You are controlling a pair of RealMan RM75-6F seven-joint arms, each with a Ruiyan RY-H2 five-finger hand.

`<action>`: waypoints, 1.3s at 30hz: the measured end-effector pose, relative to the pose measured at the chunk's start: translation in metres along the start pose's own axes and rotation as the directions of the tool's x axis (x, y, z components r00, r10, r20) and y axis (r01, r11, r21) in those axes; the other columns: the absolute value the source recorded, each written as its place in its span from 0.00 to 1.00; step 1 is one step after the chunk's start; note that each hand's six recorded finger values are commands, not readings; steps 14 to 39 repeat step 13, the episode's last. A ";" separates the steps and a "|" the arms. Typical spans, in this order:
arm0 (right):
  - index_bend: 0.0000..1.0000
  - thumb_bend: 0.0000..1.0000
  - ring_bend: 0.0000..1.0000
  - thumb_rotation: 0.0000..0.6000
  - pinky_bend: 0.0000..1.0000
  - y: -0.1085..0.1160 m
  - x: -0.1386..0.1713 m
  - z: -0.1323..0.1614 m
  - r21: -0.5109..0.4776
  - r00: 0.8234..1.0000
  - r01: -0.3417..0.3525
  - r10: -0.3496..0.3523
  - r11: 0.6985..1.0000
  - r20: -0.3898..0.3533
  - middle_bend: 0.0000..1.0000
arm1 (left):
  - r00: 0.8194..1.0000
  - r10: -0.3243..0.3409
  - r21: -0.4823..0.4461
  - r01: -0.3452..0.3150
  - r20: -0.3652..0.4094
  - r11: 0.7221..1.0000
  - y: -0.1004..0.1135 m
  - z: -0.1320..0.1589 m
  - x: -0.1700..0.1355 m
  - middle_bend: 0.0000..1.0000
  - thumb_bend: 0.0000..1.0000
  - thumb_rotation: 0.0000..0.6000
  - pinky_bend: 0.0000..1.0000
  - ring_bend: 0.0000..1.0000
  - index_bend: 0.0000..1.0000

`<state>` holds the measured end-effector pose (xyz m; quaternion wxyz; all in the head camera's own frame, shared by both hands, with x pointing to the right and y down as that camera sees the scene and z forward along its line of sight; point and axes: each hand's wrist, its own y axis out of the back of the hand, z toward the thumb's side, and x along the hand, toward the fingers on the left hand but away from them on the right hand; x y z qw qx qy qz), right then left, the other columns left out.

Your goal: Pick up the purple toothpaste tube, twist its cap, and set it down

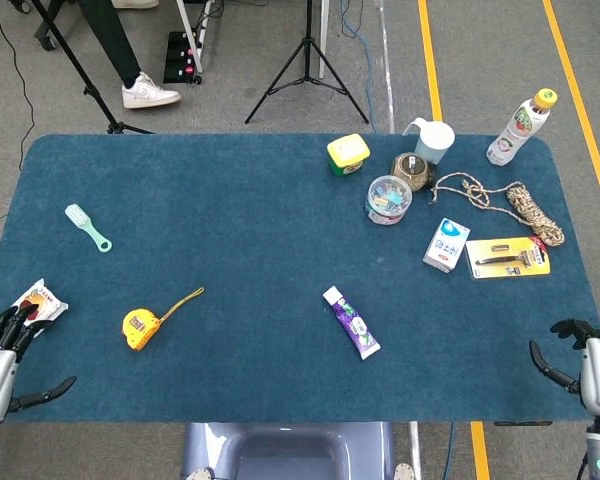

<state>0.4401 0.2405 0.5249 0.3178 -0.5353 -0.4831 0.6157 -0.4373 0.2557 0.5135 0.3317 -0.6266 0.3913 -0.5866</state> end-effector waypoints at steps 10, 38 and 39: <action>0.43 0.39 0.52 0.35 0.46 0.004 0.010 -0.003 -0.026 1.000 -0.001 0.000 1.000 -0.021 0.47 | 1.000 -0.017 0.012 0.017 0.014 1.000 0.009 0.000 -0.005 0.13 0.08 0.65 0.17 0.07 0.22; 0.43 0.39 0.52 0.35 0.46 0.006 0.012 -0.005 -0.037 1.000 0.009 -0.009 0.999 -0.018 0.47 | 1.000 -0.002 0.016 0.002 0.021 1.000 0.014 0.002 -0.006 0.13 0.08 0.66 0.17 0.07 0.22; 0.43 0.39 0.52 0.35 0.46 0.006 0.012 -0.005 -0.037 1.000 0.009 -0.009 0.999 -0.018 0.47 | 1.000 -0.002 0.016 0.002 0.021 1.000 0.014 0.002 -0.006 0.13 0.08 0.66 0.17 0.07 0.22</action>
